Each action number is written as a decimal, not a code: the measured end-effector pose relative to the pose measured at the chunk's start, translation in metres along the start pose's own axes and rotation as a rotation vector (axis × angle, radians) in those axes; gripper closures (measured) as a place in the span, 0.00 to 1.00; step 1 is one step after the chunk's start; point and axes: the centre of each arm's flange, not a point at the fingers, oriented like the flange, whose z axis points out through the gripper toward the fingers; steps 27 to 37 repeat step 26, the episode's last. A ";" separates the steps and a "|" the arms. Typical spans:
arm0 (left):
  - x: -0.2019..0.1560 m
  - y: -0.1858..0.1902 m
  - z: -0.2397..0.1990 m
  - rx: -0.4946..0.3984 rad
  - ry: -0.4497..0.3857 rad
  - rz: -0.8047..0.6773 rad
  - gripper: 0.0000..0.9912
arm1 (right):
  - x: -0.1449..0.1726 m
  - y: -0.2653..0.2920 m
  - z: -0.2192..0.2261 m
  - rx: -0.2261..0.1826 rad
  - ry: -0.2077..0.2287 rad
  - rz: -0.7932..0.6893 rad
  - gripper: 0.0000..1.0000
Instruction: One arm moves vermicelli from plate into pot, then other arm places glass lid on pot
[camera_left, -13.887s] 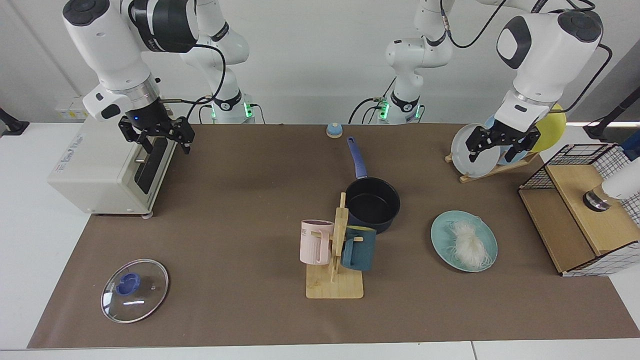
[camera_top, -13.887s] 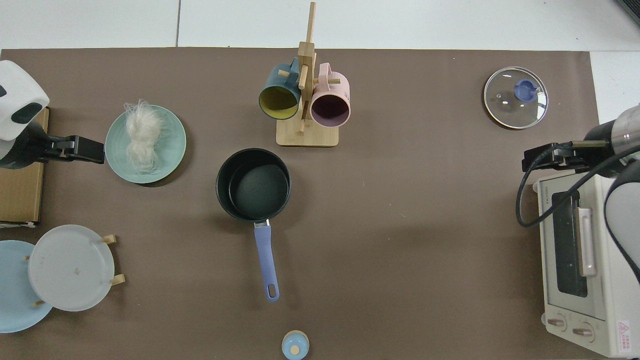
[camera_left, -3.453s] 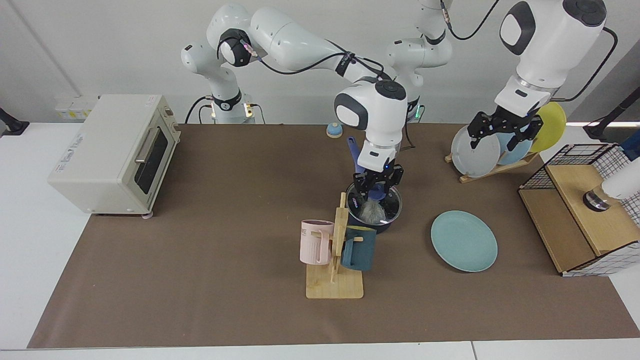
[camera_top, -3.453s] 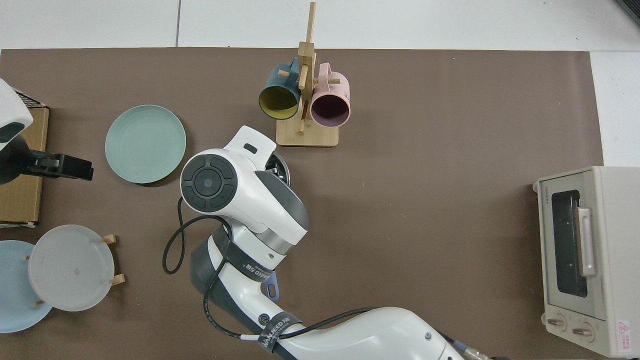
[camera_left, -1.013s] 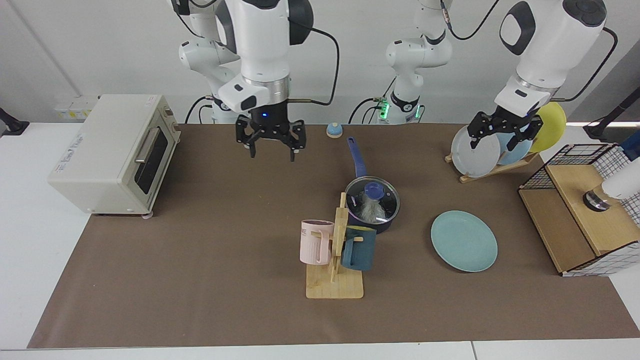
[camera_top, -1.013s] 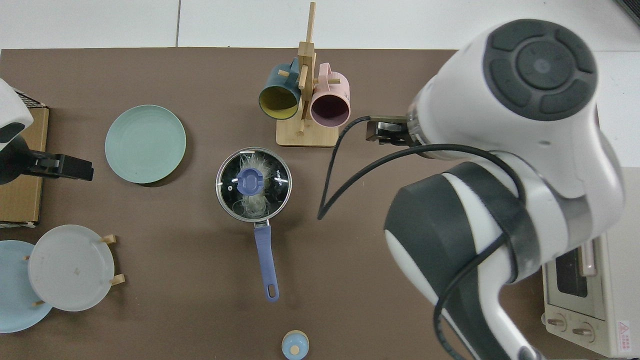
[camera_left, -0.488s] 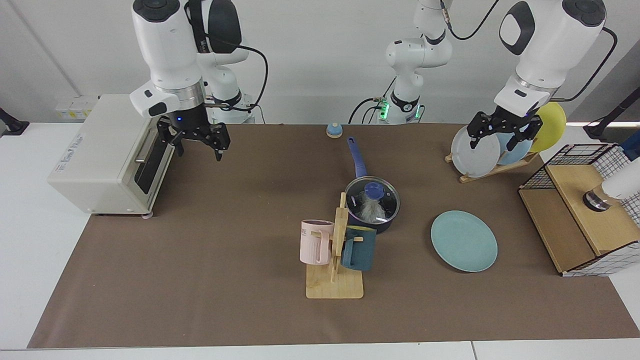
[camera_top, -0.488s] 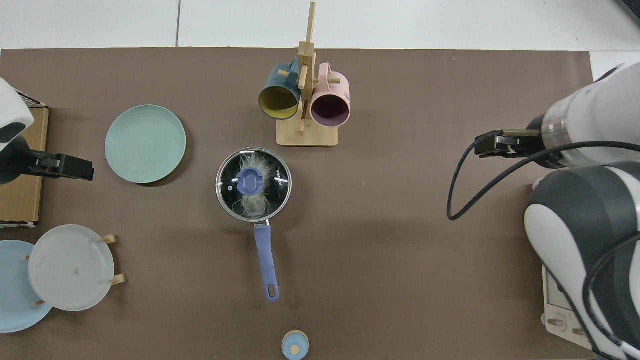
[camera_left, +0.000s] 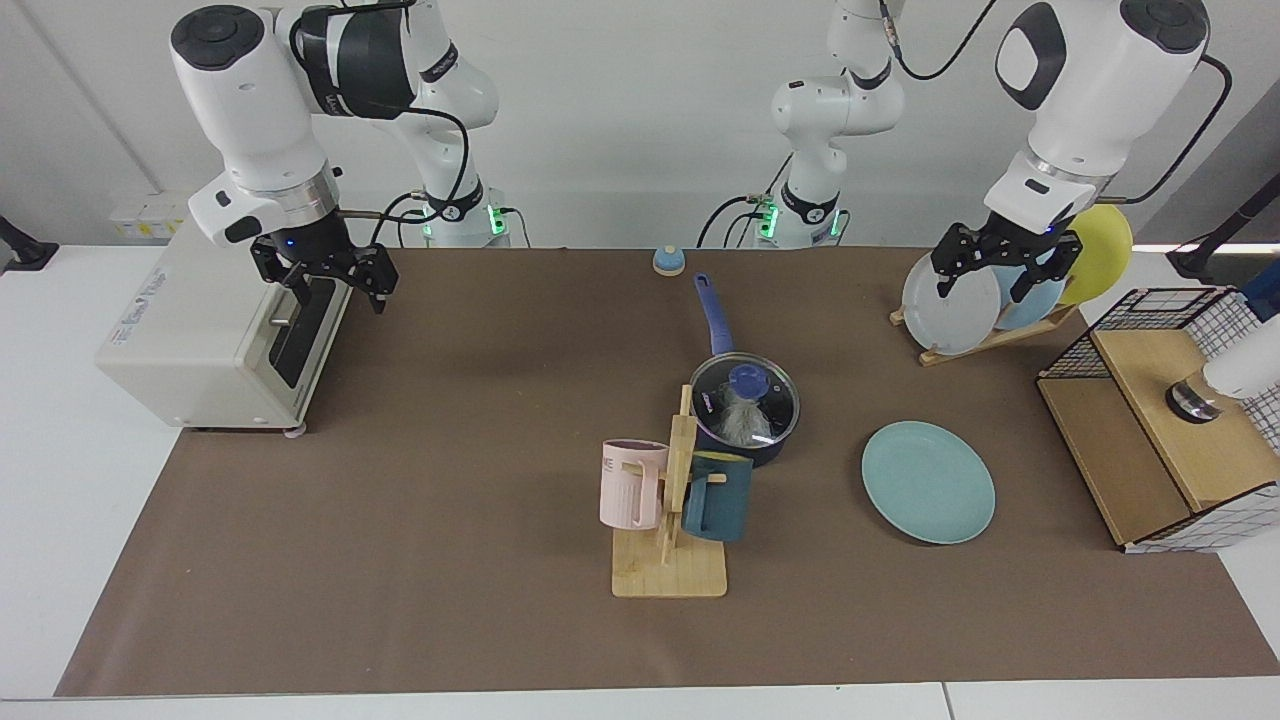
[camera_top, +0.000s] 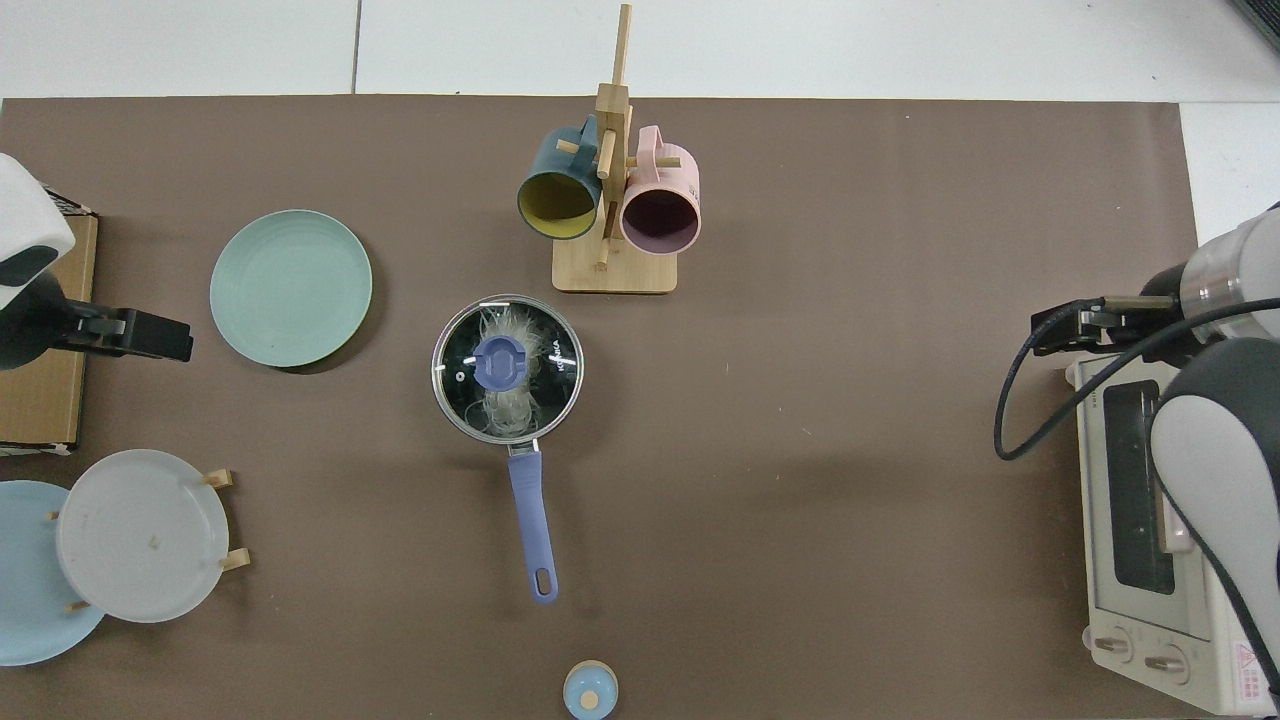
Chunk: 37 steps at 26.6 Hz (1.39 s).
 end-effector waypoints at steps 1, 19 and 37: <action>0.000 0.000 0.000 0.000 0.000 0.000 0.00 | -0.001 0.002 0.001 0.000 -0.003 0.001 0.00; 0.000 0.002 0.000 -0.010 0.002 0.001 0.00 | -0.004 0.006 0.000 0.079 -0.011 0.032 0.00; 0.000 0.002 0.000 -0.011 0.002 0.002 0.00 | -0.004 0.005 0.000 0.079 -0.011 0.026 0.00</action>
